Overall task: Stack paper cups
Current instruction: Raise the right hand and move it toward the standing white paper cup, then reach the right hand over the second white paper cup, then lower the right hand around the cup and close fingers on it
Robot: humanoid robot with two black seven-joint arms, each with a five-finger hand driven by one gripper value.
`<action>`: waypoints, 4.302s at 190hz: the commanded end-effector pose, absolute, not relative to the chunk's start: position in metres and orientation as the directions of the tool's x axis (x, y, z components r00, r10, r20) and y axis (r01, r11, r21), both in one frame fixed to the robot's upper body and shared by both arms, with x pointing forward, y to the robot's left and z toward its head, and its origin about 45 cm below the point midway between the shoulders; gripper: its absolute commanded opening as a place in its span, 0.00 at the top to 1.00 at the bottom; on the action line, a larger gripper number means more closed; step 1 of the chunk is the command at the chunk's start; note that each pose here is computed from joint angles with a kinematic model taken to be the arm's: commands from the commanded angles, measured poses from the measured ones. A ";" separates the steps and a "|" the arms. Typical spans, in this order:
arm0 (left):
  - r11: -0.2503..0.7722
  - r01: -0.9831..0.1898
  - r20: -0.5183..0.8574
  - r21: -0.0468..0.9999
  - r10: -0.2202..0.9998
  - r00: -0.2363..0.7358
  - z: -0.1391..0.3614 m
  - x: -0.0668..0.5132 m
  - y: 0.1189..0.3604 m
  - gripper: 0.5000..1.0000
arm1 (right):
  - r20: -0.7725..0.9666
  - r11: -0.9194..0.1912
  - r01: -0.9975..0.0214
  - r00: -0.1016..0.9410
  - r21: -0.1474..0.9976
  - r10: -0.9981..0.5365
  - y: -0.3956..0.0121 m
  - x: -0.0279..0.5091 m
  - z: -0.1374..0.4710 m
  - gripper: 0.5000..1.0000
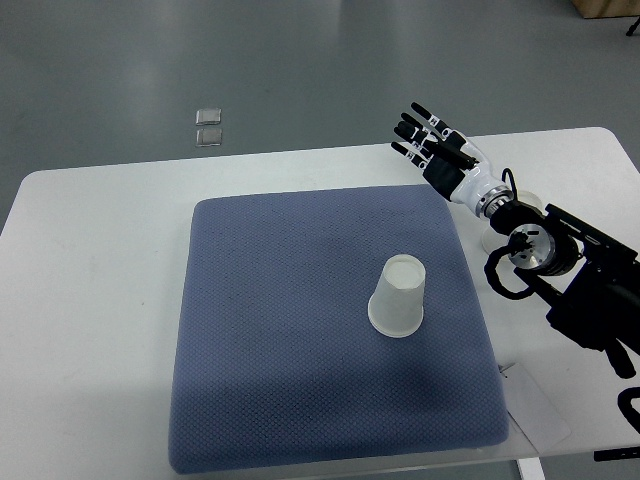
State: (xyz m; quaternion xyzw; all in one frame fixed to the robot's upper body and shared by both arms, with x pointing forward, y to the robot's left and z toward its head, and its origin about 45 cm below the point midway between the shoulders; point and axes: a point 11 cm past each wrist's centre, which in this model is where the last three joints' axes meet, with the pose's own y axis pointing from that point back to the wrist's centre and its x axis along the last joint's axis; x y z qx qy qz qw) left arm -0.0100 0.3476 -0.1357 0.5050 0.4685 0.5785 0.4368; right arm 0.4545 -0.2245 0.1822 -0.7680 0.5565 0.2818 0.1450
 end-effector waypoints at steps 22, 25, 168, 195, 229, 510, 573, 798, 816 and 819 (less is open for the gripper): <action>-0.178 -0.032 0.174 0.983 0.979 -0.108 -0.136 -0.010 0.347 0.00 | -0.460 -0.377 -0.919 0.288 0.113 -0.840 -0.232 0.455 0.186 0.17; -0.178 -0.032 0.174 0.983 0.979 -0.108 -0.136 -0.010 0.347 0.00 | -0.454 -0.380 -0.918 0.292 0.114 -0.842 -0.232 0.456 0.186 0.17; -0.180 -0.032 0.176 0.983 0.979 -0.107 -0.136 -0.010 0.348 0.00 | 0.205 -0.523 -0.778 0.607 0.348 -0.768 -0.239 0.474 0.226 0.17; -0.180 -0.032 0.176 0.983 0.979 -0.107 -0.136 -0.010 0.348 0.00 | 0.332 -0.508 -0.762 0.638 0.400 -0.695 -0.248 0.477 0.235 0.17; -0.180 -0.032 0.176 0.983 0.979 -0.107 -0.136 -0.010 0.348 0.00 | 0.469 -0.466 -0.728 0.682 0.503 -0.561 -0.258 0.481 0.247 0.17; -0.180 -0.032 0.176 0.983 0.979 -0.107 -0.136 -0.010 0.348 0.00 | 0.600 -0.011 -0.607 0.782 0.795 0.169 -0.328 0.466 0.274 0.17; -0.180 -0.032 0.176 0.983 0.979 -0.107 -0.136 -0.010 0.348 0.00 | 0.607 -0.013 -0.611 0.782 0.791 0.140 -0.336 0.459 0.245 0.18; -0.180 -0.032 0.176 0.983 0.979 -0.107 -0.136 -0.010 0.348 0.00 | 0.619 0.011 -0.626 0.773 0.780 0.138 -0.337 0.458 0.214 0.34; -0.180 -0.032 0.176 0.983 0.979 -0.107 -0.136 -0.010 0.348 0.00 | 0.620 0.010 -0.627 0.772 0.779 0.139 -0.336 0.458 0.214 0.34; -0.180 -0.032 0.176 0.983 0.979 -0.107 -0.136 -0.010 0.348 0.00 | 0.619 0.011 -0.626 0.773 0.780 0.138 -0.337 0.458 0.214 0.34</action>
